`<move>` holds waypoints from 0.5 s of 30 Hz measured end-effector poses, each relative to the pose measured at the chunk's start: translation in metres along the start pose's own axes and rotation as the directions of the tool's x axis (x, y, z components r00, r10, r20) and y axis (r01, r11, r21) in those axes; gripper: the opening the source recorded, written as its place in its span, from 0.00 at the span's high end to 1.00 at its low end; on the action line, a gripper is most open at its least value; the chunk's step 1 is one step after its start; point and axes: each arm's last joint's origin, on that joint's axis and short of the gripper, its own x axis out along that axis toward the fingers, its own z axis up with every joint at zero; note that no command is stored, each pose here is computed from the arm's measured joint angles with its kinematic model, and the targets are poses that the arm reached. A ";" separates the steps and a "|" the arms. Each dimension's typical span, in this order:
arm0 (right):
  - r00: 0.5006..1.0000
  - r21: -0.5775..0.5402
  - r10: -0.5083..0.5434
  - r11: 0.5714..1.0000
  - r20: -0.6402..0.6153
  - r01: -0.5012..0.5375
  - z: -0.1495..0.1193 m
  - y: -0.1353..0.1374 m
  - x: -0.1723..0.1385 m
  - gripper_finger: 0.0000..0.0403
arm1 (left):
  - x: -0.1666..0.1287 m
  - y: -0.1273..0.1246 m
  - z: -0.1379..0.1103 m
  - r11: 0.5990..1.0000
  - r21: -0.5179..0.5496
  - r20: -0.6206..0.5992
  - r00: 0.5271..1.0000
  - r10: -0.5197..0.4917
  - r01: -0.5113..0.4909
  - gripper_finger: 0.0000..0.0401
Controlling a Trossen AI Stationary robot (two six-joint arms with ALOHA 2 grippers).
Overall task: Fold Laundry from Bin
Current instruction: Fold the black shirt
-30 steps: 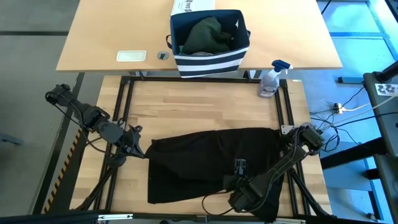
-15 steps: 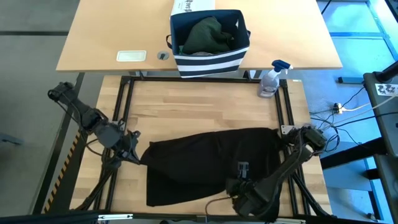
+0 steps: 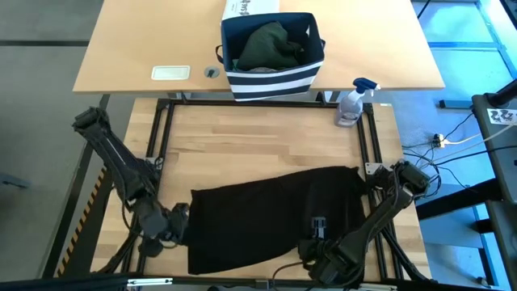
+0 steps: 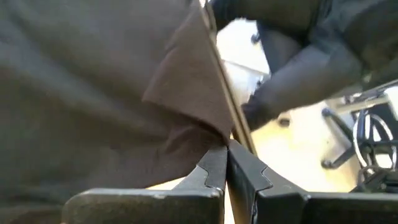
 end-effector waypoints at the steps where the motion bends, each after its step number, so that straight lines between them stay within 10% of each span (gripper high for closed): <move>1: 1.000 0.005 0.017 1.000 0.001 -0.017 -0.001 0.001 0.003 1.00 | 0.005 -0.001 -0.002 1.000 -0.014 -0.028 1.000 0.006 -0.006 1.00; 15: 0.997 0.029 0.069 0.997 0.016 -0.070 -0.013 0.000 0.028 0.82 | 0.059 -0.002 -0.023 0.985 -0.141 -0.296 0.954 0.051 -0.097 0.98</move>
